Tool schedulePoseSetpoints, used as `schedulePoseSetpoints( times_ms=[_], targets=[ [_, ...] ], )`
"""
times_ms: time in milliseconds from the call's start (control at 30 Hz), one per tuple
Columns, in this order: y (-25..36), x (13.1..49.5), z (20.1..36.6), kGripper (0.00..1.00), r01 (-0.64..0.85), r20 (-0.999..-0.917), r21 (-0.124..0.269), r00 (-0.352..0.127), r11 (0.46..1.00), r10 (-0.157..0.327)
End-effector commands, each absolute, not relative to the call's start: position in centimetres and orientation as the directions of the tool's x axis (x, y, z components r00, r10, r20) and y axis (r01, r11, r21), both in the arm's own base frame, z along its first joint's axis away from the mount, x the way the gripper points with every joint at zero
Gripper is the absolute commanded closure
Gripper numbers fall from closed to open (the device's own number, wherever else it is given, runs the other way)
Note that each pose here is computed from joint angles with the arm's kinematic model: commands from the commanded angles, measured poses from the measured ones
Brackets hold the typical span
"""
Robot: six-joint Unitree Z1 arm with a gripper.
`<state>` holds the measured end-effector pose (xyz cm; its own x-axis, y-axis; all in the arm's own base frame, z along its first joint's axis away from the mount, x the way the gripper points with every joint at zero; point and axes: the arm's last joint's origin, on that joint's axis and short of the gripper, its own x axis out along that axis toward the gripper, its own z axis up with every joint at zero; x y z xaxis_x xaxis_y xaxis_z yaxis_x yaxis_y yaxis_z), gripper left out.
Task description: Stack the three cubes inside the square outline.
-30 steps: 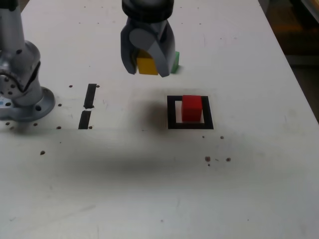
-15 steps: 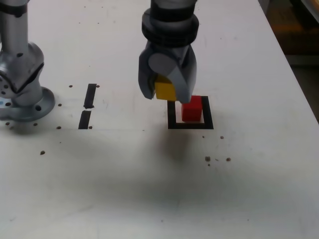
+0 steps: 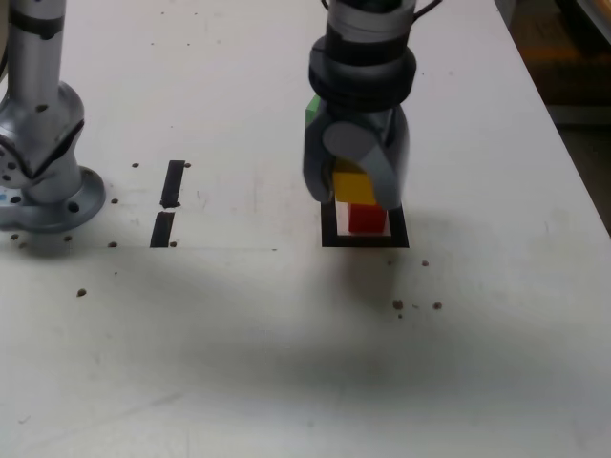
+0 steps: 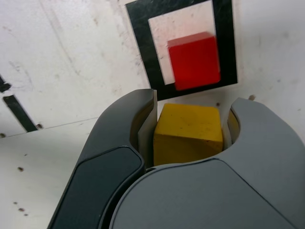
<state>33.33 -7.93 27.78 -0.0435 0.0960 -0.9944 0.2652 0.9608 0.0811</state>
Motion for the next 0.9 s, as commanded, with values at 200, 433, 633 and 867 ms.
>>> schedulePoseSetpoints(
  times_ms=[200,433,633,867],
  targets=[
    [-6.7,34.0,26.8,0.83,0.233,-0.9907,0.103,-0.064,0.967,0.121],
    [-6.0,34.4,26.1,0.82,0.217,-0.9903,0.106,-0.065,0.97,0.123],
    [-5.4,34.8,25.6,0.82,0.203,-0.991,0.108,-0.056,0.973,0.122],
    [-5.0,35.0,25.2,0.79,0.189,-0.9909,0.113,-0.051,0.976,0.124]
  ],
)
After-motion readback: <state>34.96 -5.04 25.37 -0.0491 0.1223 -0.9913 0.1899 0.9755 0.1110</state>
